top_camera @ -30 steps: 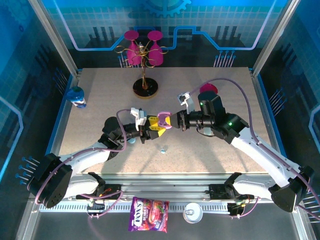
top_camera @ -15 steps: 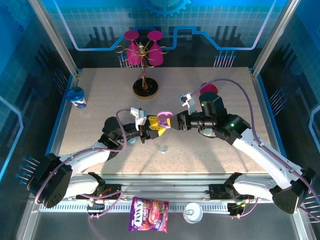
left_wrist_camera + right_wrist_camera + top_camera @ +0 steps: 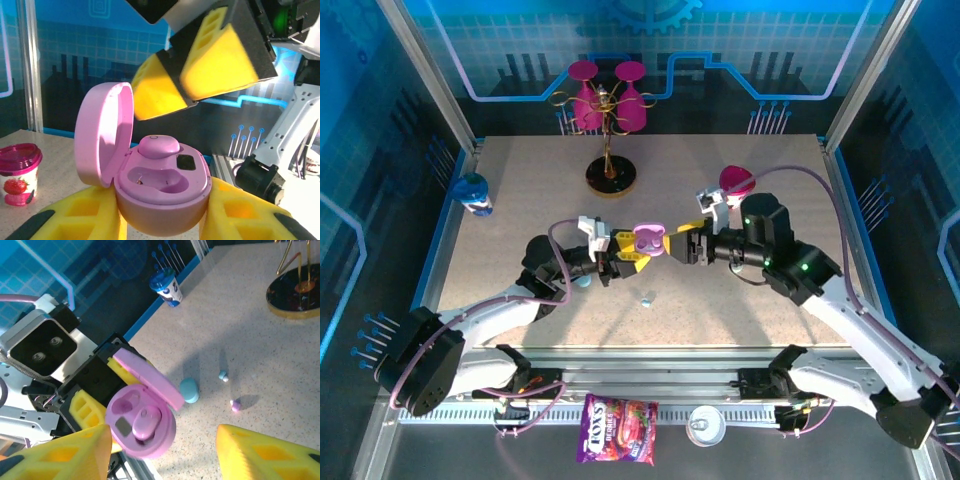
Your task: Insert the wireless bluetooth earbuds into the charging case
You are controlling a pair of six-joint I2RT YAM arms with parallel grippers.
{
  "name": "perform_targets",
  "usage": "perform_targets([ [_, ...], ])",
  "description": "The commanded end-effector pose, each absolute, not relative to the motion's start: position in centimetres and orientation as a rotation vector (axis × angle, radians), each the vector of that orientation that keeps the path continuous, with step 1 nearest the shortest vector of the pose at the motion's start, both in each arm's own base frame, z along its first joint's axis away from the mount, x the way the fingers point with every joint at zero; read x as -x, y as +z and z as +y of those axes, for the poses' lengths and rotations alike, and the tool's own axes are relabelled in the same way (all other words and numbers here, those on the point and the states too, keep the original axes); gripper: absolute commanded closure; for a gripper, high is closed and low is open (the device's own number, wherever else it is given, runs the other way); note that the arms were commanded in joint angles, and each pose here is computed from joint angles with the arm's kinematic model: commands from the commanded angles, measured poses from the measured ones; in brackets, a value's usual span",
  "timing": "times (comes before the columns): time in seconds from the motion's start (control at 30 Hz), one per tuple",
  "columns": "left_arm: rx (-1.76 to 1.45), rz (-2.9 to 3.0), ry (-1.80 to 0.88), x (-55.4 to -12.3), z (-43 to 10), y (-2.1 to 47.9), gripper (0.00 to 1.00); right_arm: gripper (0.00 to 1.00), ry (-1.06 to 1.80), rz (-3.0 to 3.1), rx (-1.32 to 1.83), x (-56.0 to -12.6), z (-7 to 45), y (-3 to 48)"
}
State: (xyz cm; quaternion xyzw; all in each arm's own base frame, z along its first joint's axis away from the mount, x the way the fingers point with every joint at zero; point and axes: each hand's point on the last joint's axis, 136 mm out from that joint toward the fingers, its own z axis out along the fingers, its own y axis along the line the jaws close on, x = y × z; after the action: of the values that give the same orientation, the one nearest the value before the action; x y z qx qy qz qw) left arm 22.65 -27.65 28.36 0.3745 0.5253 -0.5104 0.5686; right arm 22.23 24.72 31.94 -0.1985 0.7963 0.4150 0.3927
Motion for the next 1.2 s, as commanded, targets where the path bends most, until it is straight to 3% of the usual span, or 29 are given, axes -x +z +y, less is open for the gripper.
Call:
perform_targets([
  [0.0, -0.853, 1.189, -1.125, -23.1, -26.6, 28.9, 0.71, 0.42, 1.064, 1.899, 0.490, -22.6, 23.9, 33.5],
  [0.17, -0.822, 1.188, -1.094, -23.4, -26.0, 29.2, 0.70, 0.42, 1.039, 1.895, 0.368, -24.0, 22.1, 32.2],
  [0.47, -0.833, 1.151, -1.058, -22.3, -25.3, 31.1, 0.70, 0.42, 0.965, 2.164, 0.106, -28.4, 20.7, 22.0],
  [0.8, -0.824, 1.127, -1.087, -21.7, -25.1, 31.9, 0.70, 0.43, 1.013, 2.395, 0.098, -31.6, 25.9, 13.1],
  [1.17, -0.823, 1.119, -1.108, -21.7, -25.3, 32.0, 0.70, 0.49, 0.985, 2.529, 0.294, -33.0, 34.2, 8.9],
])
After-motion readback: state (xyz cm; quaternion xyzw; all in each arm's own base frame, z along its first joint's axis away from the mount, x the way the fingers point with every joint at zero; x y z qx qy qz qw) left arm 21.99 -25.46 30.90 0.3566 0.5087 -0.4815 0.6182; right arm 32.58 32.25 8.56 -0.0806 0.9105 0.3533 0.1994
